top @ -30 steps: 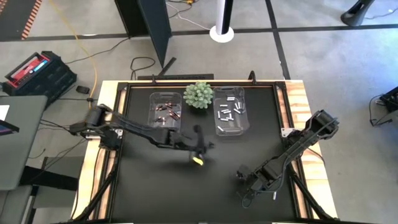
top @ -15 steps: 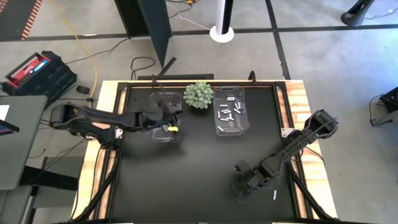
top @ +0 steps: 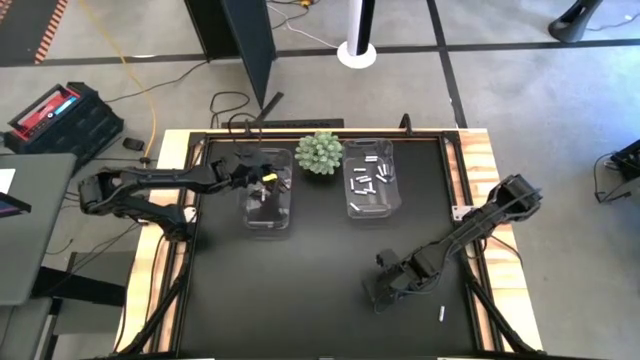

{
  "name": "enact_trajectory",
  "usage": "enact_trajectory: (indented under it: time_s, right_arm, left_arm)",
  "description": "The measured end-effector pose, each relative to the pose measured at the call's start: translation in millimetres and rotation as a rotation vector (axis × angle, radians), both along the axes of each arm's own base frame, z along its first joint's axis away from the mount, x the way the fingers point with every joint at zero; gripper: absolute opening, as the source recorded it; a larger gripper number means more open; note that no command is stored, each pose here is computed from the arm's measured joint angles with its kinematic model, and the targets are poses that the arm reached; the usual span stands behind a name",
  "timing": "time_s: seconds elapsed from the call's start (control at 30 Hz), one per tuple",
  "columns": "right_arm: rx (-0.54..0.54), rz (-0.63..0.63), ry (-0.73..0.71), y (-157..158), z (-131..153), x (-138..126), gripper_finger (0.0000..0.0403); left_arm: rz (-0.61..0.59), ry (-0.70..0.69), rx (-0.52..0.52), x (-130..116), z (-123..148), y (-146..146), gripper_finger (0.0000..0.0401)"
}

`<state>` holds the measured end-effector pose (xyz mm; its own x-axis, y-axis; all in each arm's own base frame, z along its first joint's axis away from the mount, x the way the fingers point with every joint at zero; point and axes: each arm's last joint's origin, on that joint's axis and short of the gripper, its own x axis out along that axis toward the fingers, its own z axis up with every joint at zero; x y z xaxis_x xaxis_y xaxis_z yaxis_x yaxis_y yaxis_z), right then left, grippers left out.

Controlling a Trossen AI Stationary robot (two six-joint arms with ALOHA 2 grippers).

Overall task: Sort batteries
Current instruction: Put the black-brown battery into the left transparent bin

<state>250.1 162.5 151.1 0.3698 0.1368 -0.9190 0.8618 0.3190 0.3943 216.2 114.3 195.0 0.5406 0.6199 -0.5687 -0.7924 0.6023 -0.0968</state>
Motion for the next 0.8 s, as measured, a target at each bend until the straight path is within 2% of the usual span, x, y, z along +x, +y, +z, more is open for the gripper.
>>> enact_trajectory:
  time_s: [0.37,0.8]
  right_arm:
    - [0.007,-0.095,0.006,-18.9,-0.1,11.0,0.002]
    - [0.007,-0.129,0.006,-28.0,-0.1,15.7,0.002]
  left_arm:
    - [-0.059,0.171,-0.039,15.2,-36.4,7.3,0.0035]
    - [-0.301,0.391,0.102,20.8,-42.1,8.2,0.0038]
